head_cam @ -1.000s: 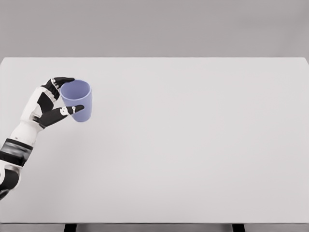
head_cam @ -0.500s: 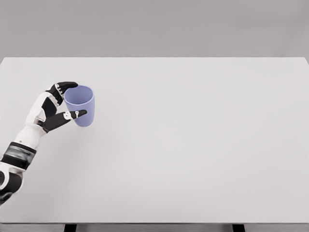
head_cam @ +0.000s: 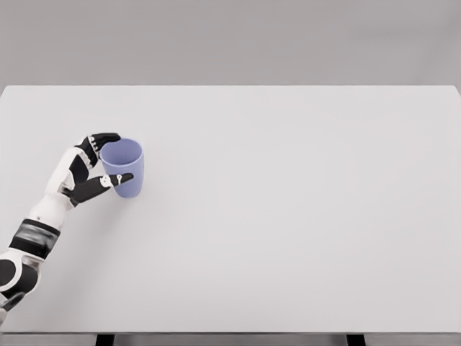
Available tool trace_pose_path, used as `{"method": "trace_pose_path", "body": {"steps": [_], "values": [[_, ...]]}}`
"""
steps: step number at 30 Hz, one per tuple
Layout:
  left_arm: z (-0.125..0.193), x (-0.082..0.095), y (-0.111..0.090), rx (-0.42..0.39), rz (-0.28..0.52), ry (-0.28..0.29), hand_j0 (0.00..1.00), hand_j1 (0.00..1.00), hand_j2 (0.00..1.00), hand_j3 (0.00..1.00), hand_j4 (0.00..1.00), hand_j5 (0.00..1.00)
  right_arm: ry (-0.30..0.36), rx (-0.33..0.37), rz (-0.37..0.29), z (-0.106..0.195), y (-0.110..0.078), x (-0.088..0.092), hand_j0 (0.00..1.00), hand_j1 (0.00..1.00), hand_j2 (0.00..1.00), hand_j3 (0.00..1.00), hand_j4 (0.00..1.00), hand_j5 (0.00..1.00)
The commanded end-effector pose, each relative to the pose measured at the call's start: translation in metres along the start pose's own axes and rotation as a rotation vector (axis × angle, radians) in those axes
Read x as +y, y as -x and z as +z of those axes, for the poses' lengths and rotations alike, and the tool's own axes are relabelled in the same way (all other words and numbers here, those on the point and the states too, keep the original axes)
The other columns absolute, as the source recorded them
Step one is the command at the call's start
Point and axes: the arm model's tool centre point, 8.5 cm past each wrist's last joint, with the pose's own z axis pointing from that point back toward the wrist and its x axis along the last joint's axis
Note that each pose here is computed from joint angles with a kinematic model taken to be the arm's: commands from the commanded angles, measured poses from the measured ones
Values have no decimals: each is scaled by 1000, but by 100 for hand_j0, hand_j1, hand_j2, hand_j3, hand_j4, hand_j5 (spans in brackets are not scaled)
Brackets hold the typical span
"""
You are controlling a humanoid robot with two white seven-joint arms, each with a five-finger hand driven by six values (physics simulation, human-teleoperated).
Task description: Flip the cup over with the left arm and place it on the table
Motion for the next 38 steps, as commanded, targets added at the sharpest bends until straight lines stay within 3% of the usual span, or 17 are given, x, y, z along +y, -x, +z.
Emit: {"method": "trace_pose_path", "body": {"steps": [1, 4, 10, 13, 20, 25, 26, 28, 29, 30, 31, 32, 34, 35, 38], "values": [[-1, 1, -3, -7, -5, 0, 66, 66, 66, 66, 66, 66, 0, 0, 0, 0, 0, 0, 100, 100, 100, 100, 100, 100], [-1, 1, -7, -14, -5, 4, 85, 85, 85, 85, 85, 85, 0, 0, 0, 0, 0, 0, 100, 100, 100, 100, 100, 100], [-1, 1, -9, -29, -9, 15, 87, 87, 87, 87, 87, 87, 0, 0, 0, 0, 0, 0, 100, 100, 100, 100, 100, 100], [-1, 1, -9, -31, -9, 9, 100, 100, 100, 100, 100, 100, 0, 0, 0, 0, 0, 0, 100, 100, 100, 100, 100, 100], [-1, 2, -14, -61, 0, 10, 100, 100, 100, 100, 100, 100, 0, 0, 0, 0, 0, 0, 100, 100, 100, 100, 100, 100], [-1, 13, -21, -74, -21, -3, 100, 100, 100, 100, 100, 100, 0, 0, 0, 0, 0, 0, 100, 100, 100, 100, 100, 100], [0, 19, -27, -90, -36, 4, 100, 100, 100, 100, 100, 100, 0, 0, 0, 0, 0, 0, 100, 100, 100, 100, 100, 100], [9, 49, -63, -201, -100, 24, 100, 100, 100, 100, 100, 100, 0, 0, 0, 0, 0, 0, 100, 100, 100, 100, 100, 100], [15, 67, -80, -215, -185, 64, 100, 100, 100, 100, 100, 100, 0, 0, 0, 0, 0, 0, 100, 100, 100, 100, 100, 100], [12, 54, -90, -246, -271, 220, 100, 100, 100, 100, 100, 100, 0, 0, 0, 0, 0, 0, 100, 100, 100, 100, 100, 100], [6, 41, -99, -266, -338, 414, 100, 100, 100, 100, 100, 100, 0, 0, 0, 0, 0, 0, 100, 100, 100, 100, 100, 100], [4, 28, -105, -274, -373, 582, 100, 100, 100, 100, 100, 100, 0, 0, 0, 0, 0, 0, 100, 100, 100, 100, 100, 100], [10, 16, -104, -250, -432, 811, 100, 100, 100, 100, 100, 100, 0, 0, 0, 0, 0, 0, 100, 100, 100, 100, 100, 100], [12, 16, -104, -242, -448, 854, 100, 100, 100, 100, 100, 100, 0, 0, 0, 0, 0, 0, 100, 100, 100, 100, 100, 100], [9, 18, -107, -251, -444, 821, 100, 100, 100, 100, 100, 100, 0, 0, 0, 0, 0, 0, 100, 100, 100, 100, 100, 100]]}}
